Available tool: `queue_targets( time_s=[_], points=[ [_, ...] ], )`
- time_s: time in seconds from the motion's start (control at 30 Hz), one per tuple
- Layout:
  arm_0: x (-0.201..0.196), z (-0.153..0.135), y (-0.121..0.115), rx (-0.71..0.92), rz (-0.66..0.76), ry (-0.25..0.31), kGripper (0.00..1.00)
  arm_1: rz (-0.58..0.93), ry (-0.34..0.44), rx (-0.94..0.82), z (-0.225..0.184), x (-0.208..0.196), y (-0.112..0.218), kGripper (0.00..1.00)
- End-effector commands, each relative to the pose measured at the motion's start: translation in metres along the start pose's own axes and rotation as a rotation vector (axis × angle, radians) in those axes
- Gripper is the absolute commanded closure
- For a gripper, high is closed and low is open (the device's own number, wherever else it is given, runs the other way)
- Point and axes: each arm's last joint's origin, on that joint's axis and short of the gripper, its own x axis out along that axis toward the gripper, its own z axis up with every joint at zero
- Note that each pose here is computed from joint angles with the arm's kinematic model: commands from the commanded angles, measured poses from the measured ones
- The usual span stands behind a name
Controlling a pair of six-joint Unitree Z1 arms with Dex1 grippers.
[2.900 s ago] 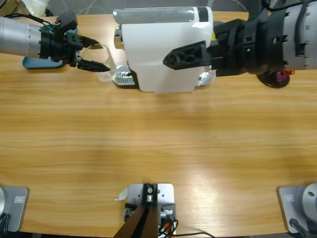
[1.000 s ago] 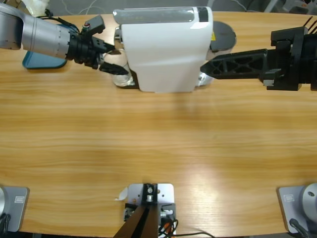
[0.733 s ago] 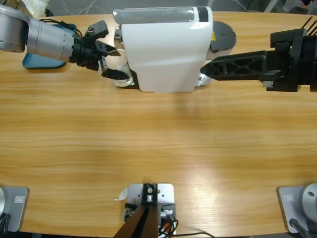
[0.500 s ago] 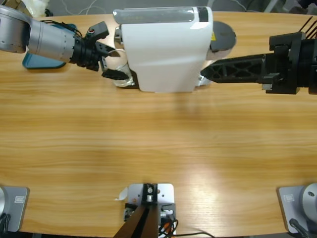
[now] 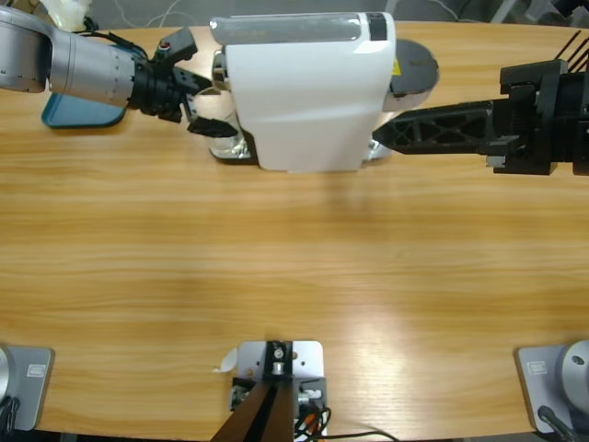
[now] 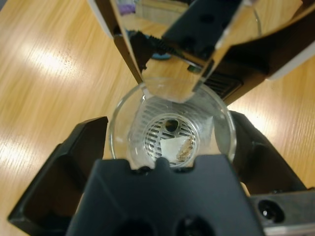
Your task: Pour coffee
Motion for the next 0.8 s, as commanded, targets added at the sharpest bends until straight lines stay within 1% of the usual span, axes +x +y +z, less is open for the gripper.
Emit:
queue_targets(
  time_s=[0.03, 0.17, 0.23, 0.27, 0.33, 0.43, 0.53, 0.63, 0.73, 0.8],
  points=[
    [0.011, -0.005, 0.004, -0.018, -0.016, 0.000, 0.073, -0.007, 0.043, 0.007, -0.006, 0.009, -0.005, 0.000],
    [-0.004, -0.003, -0.008, -0.016, -0.086, -0.059, 0.072, -0.005, 0.040, 0.007, -0.005, 0.008, -0.005, 0.000],
    [-0.012, -0.005, -0.016, -0.017, -0.106, -0.071, 0.021, -0.005, 0.040, 0.007, -0.005, 0.009, -0.005, 0.000],
    [-0.017, -0.006, -0.021, -0.016, -0.105, -0.072, 0.004, -0.006, 0.040, 0.007, -0.006, 0.008, -0.005, 0.000],
    [-0.032, -0.010, -0.024, -0.019, -0.079, -0.075, 0.004, -0.007, 0.040, 0.007, -0.007, 0.008, -0.006, 0.000],
    [-0.050, -0.013, -0.017, -0.026, -0.001, -0.071, 0.004, -0.007, 0.043, 0.006, -0.007, 0.008, -0.006, 0.000],
    [-0.051, -0.015, -0.012, -0.028, 0.049, -0.052, 0.004, -0.004, 0.038, 0.008, -0.008, 0.006, -0.005, 0.000],
    [-0.053, -0.015, -0.012, -0.028, 0.086, -0.035, 0.004, -0.003, 0.035, 0.011, -0.009, 0.003, -0.005, 0.000],
    [-0.063, -0.013, -0.015, -0.023, 0.105, -0.045, 0.004, -0.007, 0.039, 0.012, -0.009, 0.004, -0.006, 0.000],
    [-0.076, -0.013, -0.021, -0.034, 0.120, -0.062, 0.004, -0.006, 0.034, 0.011, -0.008, 0.005, -0.006, 0.000]
  ],
)
